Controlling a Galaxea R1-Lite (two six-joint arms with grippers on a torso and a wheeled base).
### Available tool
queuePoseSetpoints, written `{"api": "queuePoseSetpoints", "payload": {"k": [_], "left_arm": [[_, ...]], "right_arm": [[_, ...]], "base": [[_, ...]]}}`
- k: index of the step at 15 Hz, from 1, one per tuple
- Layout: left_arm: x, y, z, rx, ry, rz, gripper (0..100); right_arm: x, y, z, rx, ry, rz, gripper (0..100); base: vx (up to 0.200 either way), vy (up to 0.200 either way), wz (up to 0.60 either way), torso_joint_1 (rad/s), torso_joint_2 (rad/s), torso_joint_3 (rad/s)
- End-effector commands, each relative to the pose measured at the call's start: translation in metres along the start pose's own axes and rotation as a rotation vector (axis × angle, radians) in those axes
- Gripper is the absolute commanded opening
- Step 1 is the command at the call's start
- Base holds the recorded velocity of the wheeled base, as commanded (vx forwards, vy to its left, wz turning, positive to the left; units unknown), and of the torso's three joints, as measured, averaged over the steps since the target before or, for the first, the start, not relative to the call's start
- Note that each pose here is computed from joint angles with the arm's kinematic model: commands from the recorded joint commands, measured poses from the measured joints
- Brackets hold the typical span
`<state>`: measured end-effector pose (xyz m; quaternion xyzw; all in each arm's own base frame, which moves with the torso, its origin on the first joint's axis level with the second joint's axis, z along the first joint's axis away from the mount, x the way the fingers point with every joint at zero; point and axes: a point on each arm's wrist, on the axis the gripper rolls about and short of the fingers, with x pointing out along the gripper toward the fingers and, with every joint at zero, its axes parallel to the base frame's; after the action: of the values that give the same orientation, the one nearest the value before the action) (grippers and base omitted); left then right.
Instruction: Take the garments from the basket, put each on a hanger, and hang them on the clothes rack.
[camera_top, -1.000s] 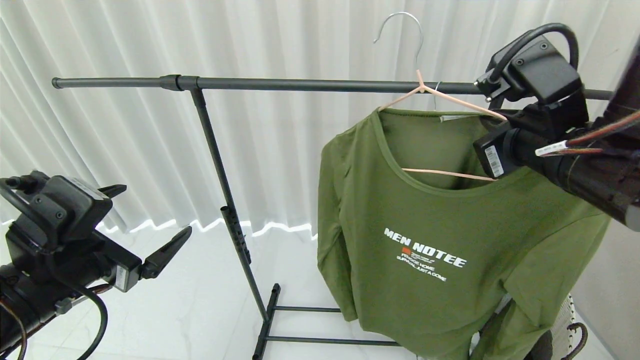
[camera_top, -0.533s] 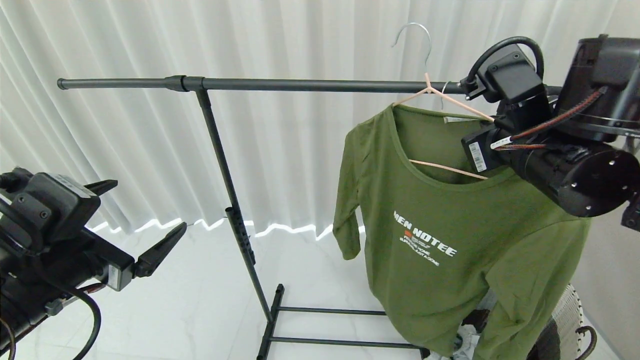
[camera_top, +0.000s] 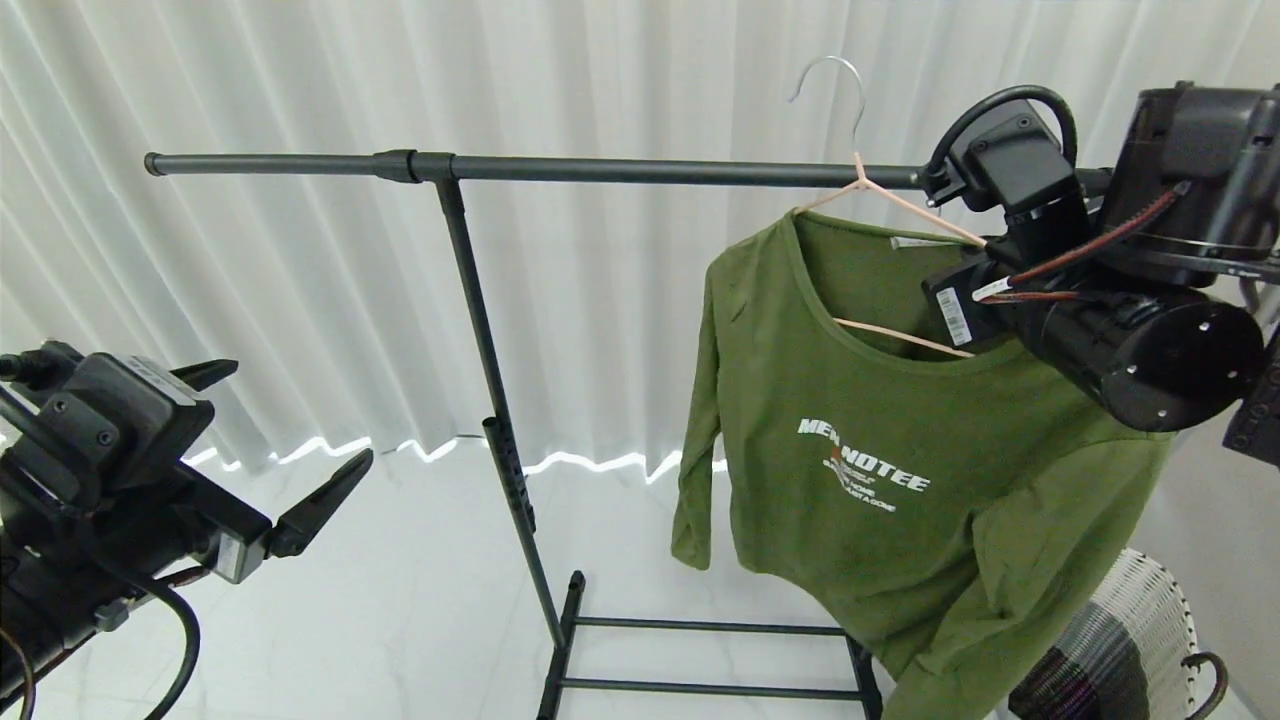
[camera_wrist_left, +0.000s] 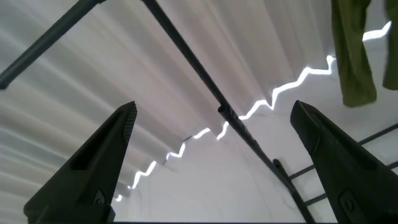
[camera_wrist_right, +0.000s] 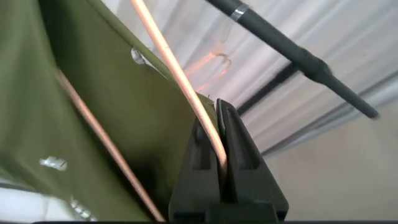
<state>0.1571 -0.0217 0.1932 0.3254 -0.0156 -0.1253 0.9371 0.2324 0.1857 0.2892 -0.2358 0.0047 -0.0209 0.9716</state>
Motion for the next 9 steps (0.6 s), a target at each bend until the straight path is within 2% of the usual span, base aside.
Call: {"api": "queuePoseSetpoints", "payload": {"k": [1, 3, 9], "left_arm": [[0.001, -0.003, 0.003, 0.007, -0.018, -0.020, 100], [0.001, -0.004, 0.005, 0.007, -0.025, -0.026, 100], [0.001, -0.008, 0.006, 0.006, -0.036, -0.047, 100]], "right_arm": [[0.003, 0.002, -0.002, 0.008, 0.009, -0.002, 0], [0.006, 0.005, -0.005, 0.026, 0.020, -0.004, 0], [0.014, 0.014, -0.013, 0.056, 0.060, -0.030, 0]], "base": [[0.000, 0.000, 0.00, 0.000, 0.00, 0.000], [0.000, 0.000, 0.00, 0.000, 0.00, 0.000], [0.200, 0.000, 0.00, 0.001, 0.00, 0.003]]}}
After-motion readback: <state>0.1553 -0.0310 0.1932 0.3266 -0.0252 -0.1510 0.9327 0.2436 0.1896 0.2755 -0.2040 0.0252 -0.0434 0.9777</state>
